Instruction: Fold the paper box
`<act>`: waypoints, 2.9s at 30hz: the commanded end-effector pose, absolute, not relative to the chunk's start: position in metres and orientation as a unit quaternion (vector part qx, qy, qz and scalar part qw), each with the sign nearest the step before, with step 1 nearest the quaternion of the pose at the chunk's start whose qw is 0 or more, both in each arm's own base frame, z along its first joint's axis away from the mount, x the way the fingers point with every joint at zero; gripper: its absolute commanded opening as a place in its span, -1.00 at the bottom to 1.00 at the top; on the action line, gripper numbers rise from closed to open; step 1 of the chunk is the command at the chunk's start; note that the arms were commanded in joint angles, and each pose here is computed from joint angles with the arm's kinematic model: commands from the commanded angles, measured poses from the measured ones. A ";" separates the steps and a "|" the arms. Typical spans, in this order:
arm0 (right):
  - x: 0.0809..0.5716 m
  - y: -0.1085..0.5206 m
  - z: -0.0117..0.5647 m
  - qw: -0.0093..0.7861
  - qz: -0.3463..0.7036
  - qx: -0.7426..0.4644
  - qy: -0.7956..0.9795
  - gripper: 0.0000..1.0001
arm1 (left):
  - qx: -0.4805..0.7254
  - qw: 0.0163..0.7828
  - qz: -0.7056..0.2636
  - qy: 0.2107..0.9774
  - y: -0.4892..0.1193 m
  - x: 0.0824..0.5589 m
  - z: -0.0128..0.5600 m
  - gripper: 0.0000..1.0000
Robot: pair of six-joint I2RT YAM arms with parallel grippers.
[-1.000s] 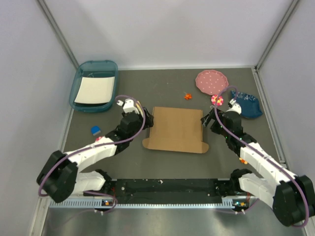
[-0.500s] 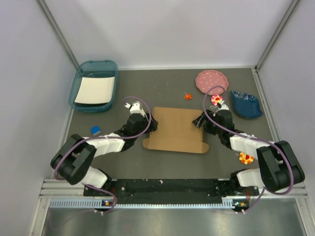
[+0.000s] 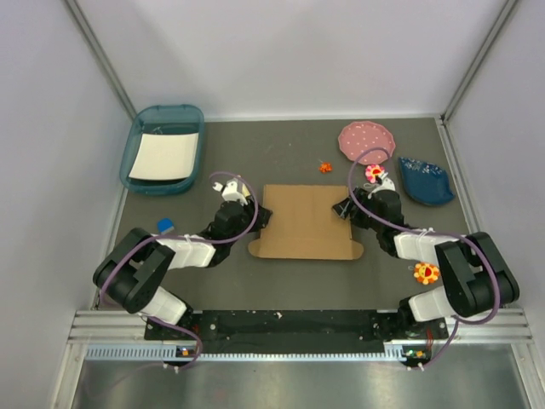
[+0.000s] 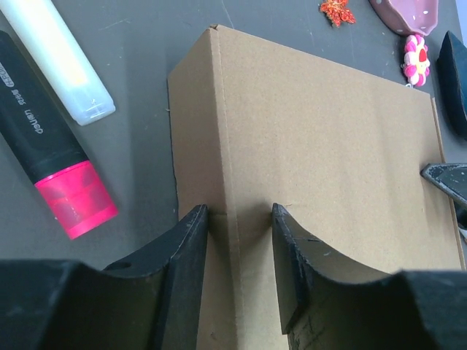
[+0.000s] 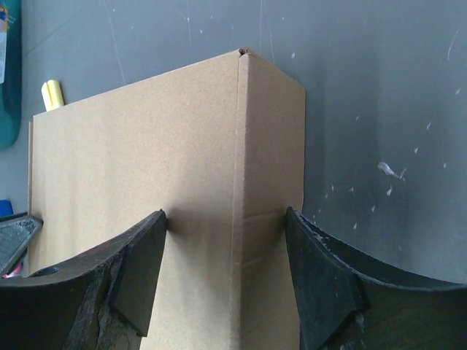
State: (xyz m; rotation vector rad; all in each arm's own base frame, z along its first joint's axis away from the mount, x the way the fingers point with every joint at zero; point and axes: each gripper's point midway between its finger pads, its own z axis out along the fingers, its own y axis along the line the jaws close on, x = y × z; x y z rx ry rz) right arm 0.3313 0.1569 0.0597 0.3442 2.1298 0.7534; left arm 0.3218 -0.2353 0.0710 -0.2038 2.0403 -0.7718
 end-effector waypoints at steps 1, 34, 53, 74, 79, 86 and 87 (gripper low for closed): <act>0.323 0.173 0.044 0.384 0.312 0.117 0.861 0.28 | -0.058 0.410 -0.323 0.851 -0.241 0.296 0.049 -0.27; 0.311 0.151 0.081 0.419 0.281 0.133 0.853 0.59 | -0.087 0.467 -0.262 0.840 -0.209 0.322 0.089 0.17; 0.285 0.117 0.082 0.444 0.251 0.147 0.848 -0.66 | -0.166 0.474 -0.237 0.832 -0.167 0.312 0.086 -0.98; 0.274 0.126 0.054 0.411 0.269 0.136 0.860 -1.00 | -0.144 0.442 -0.301 0.833 -0.192 0.313 0.067 -1.00; 0.273 0.128 0.053 0.409 0.274 0.135 0.860 -1.00 | -0.129 0.430 -0.327 0.832 -0.205 0.312 0.069 -1.00; 0.277 0.127 0.058 0.420 0.273 0.135 0.855 -1.00 | -0.117 0.421 -0.345 0.831 -0.211 0.306 0.070 -1.00; 0.277 0.127 0.058 0.420 0.274 0.134 0.855 -1.00 | -0.117 0.421 -0.344 0.831 -0.210 0.305 0.069 -1.00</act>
